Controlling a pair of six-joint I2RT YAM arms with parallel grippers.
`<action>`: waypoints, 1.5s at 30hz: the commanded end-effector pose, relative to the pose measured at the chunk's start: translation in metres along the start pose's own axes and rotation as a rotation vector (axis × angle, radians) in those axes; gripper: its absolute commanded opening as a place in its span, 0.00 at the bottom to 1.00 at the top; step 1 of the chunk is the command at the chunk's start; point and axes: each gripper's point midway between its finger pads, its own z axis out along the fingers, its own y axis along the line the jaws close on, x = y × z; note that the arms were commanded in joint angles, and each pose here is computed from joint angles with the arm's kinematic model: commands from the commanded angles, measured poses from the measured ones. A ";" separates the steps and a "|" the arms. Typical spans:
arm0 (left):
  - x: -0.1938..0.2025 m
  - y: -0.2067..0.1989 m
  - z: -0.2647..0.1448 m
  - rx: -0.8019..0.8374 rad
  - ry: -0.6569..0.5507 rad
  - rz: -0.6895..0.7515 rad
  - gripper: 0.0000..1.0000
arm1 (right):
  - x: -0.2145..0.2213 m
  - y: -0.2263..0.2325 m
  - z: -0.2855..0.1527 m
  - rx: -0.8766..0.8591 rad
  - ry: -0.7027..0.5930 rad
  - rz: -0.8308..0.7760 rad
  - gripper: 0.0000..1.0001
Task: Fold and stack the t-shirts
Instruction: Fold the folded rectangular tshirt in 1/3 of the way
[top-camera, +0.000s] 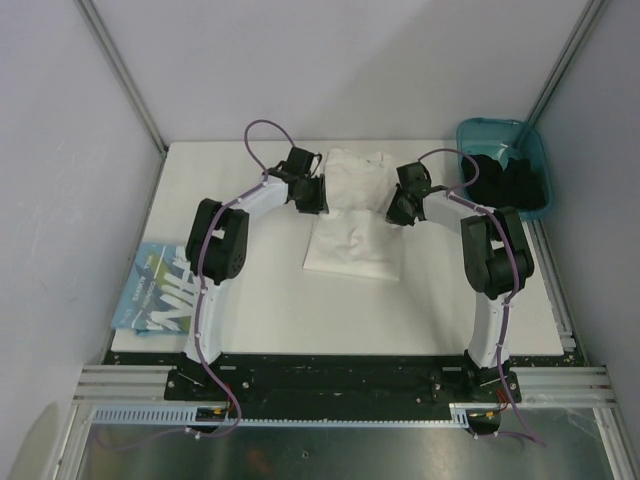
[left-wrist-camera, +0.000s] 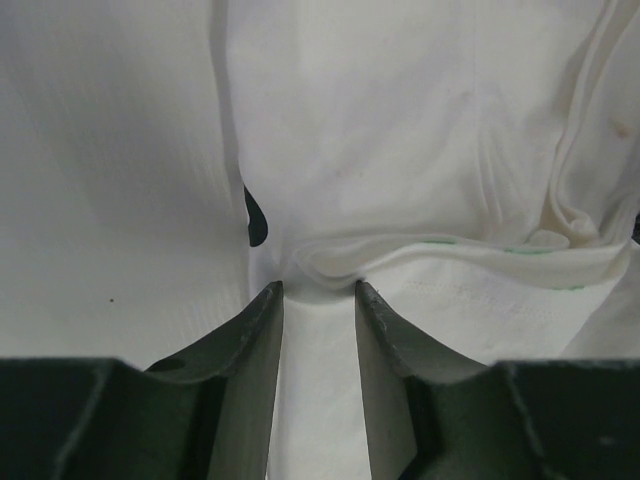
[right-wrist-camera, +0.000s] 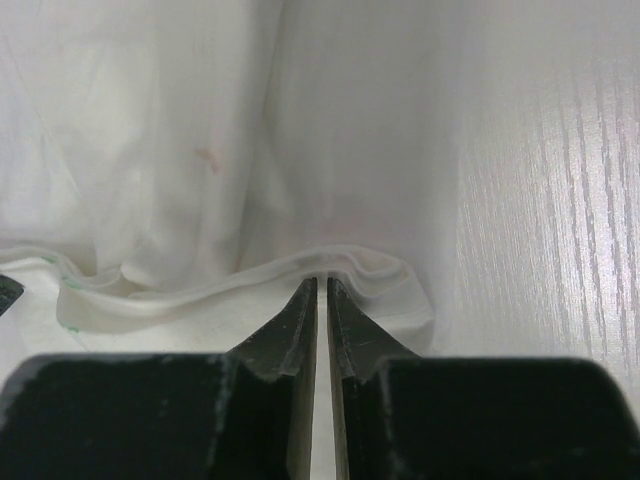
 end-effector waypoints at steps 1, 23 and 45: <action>-0.021 -0.002 -0.002 0.002 -0.053 0.047 0.39 | -0.009 0.004 0.002 0.000 -0.017 -0.016 0.12; -0.035 0.021 -0.014 -0.098 -0.114 -0.026 0.00 | -0.008 -0.025 0.009 0.120 -0.024 -0.007 0.09; -0.038 0.020 -0.074 -0.050 -0.157 -0.136 0.44 | -0.023 0.082 -0.066 -0.087 -0.166 -0.161 0.14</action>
